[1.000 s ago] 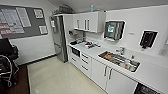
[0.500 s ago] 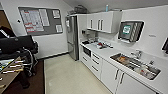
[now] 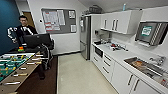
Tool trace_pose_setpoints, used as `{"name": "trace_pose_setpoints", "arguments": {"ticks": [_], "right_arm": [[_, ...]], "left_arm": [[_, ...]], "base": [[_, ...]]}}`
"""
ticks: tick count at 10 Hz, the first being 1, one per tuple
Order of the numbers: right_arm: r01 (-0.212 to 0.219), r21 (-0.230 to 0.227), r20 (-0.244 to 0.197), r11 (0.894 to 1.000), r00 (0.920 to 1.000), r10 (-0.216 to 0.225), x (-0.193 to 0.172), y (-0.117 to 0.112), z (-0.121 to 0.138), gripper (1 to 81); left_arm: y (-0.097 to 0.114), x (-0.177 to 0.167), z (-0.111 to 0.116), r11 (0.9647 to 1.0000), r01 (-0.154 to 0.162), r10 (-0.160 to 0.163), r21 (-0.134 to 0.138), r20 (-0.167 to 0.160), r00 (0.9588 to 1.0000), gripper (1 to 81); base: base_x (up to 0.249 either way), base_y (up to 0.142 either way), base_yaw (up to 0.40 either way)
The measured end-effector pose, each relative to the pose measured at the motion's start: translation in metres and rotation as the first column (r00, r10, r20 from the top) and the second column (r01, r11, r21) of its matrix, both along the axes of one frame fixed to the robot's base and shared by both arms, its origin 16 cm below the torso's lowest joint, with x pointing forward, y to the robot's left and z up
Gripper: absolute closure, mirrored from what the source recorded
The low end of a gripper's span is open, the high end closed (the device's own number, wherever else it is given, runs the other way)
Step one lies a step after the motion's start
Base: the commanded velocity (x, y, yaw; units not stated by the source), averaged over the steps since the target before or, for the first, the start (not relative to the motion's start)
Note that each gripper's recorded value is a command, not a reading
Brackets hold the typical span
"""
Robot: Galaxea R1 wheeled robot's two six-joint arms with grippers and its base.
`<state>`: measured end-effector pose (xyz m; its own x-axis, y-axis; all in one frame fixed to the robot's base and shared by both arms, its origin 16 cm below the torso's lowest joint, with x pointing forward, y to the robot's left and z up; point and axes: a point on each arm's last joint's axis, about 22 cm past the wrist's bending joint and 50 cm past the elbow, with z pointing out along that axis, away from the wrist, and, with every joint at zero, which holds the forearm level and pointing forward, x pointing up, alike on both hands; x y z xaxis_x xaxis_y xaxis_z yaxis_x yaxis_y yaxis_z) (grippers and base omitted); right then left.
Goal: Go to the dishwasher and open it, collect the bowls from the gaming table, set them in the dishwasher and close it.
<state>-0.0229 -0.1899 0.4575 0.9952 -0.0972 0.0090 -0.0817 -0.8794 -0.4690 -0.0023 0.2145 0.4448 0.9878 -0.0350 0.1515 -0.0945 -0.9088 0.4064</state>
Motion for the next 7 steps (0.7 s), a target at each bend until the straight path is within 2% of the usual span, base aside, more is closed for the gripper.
{"name": "trace_pose_setpoints", "arguments": {"ticks": [7], "right_arm": [[-0.004, 0.001, 0.002, 1.0, 1.0, 0.004, 0.0002, 0.0007, 0.0001, 1.0]], "left_arm": [[-0.0002, 0.0007, -0.0001, 1.0, 0.003, -0.003, 0.0, 0.001, 1.0, 1.0]], "base": [[0.0, 0.0, 0.369]]}}
